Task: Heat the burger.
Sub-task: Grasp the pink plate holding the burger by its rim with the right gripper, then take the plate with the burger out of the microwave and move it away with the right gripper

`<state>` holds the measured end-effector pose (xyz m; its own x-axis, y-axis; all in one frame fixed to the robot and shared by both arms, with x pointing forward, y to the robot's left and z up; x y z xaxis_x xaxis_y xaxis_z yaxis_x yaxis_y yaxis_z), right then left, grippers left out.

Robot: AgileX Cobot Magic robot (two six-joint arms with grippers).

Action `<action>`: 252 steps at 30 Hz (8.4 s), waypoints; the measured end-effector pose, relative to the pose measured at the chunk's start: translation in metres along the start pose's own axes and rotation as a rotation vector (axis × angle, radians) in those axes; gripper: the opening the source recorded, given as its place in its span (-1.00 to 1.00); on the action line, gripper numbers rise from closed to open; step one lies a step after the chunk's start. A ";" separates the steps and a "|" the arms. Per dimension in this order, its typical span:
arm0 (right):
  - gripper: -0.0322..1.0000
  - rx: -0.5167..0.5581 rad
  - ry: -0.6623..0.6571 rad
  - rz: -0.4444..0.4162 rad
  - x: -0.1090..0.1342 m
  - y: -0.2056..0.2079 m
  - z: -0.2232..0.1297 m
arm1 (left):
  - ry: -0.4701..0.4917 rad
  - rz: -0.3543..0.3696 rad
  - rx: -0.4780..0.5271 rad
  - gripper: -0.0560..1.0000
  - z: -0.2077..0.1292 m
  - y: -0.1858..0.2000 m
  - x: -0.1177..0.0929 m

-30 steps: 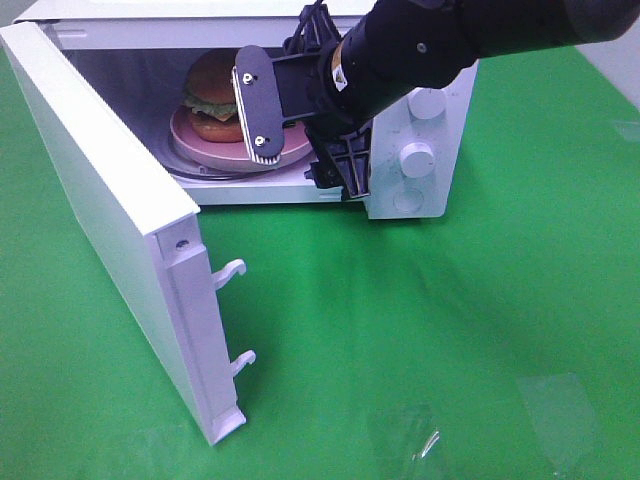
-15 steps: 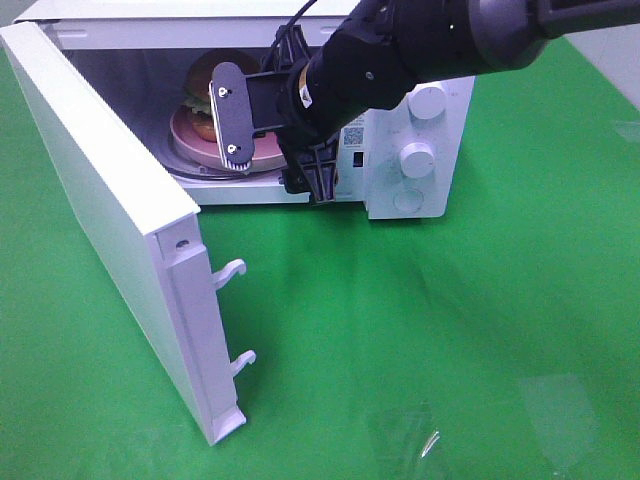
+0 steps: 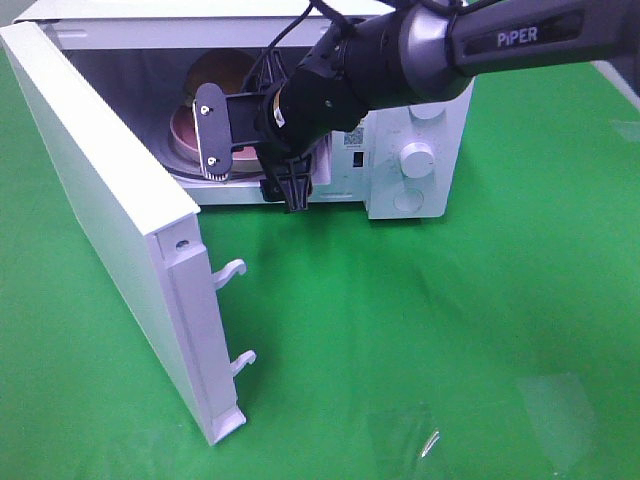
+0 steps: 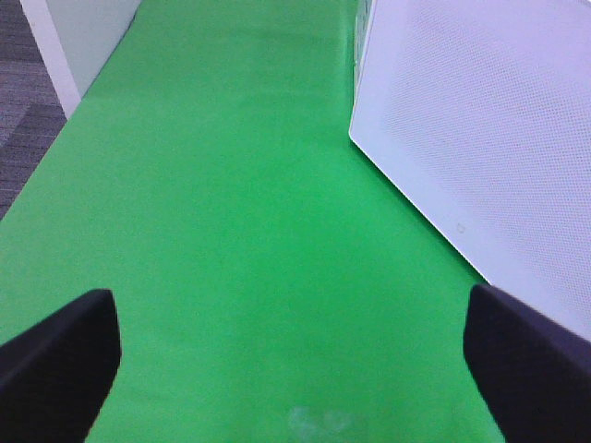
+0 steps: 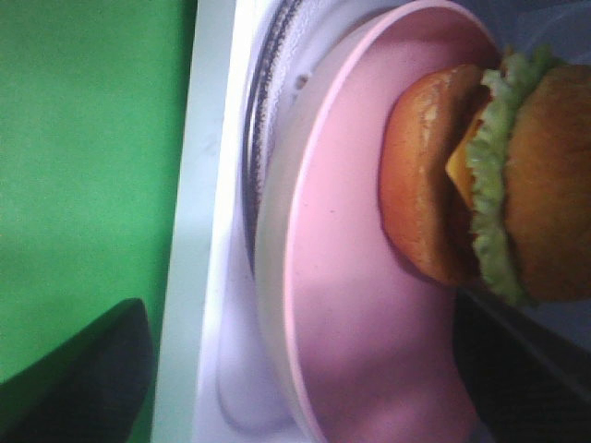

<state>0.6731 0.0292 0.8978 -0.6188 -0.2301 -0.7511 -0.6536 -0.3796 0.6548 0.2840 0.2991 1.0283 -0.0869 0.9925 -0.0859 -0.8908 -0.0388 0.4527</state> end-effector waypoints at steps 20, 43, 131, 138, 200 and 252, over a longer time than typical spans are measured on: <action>0.63 -0.028 -0.027 -0.014 0.007 -0.034 0.006 | 0.000 0.000 0.000 0.90 0.000 0.000 0.000; -0.74 -0.053 -0.115 -0.012 0.011 -0.042 0.010 | 0.000 0.000 0.000 0.90 0.000 0.000 0.000; -0.74 -0.101 0.143 0.049 0.066 0.100 -0.014 | 0.000 0.000 0.000 0.89 0.000 0.000 0.000; -0.80 -0.110 0.117 0.052 0.073 0.114 -0.011 | 0.000 0.000 0.000 0.89 0.000 0.000 0.000; -0.85 -0.009 -0.131 0.160 0.167 0.262 -0.059 | 0.000 0.000 0.000 0.89 0.000 0.000 0.000; -0.85 0.564 -0.961 -0.014 0.181 0.313 -0.136 | 0.000 0.000 0.000 0.89 0.000 0.000 0.000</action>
<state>0.4156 -0.2537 0.9553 -0.5304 0.6531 -0.5405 -0.6162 0.1409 0.7749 0.2840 0.2991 1.0283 -0.0869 0.9925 -0.0859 -0.8908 -0.0388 0.4527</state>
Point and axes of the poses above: a point on each arm's last joint axis where the gripper is mounted, y pointing back along that axis away from the gripper, x along the wrist's bending axis when the last joint is at zero, z = x × y, the point moved 6 cm from there along -y, pointing out along that axis toward the gripper, and after that the axes turned 3 degrees about y, right-handed, at the moved point
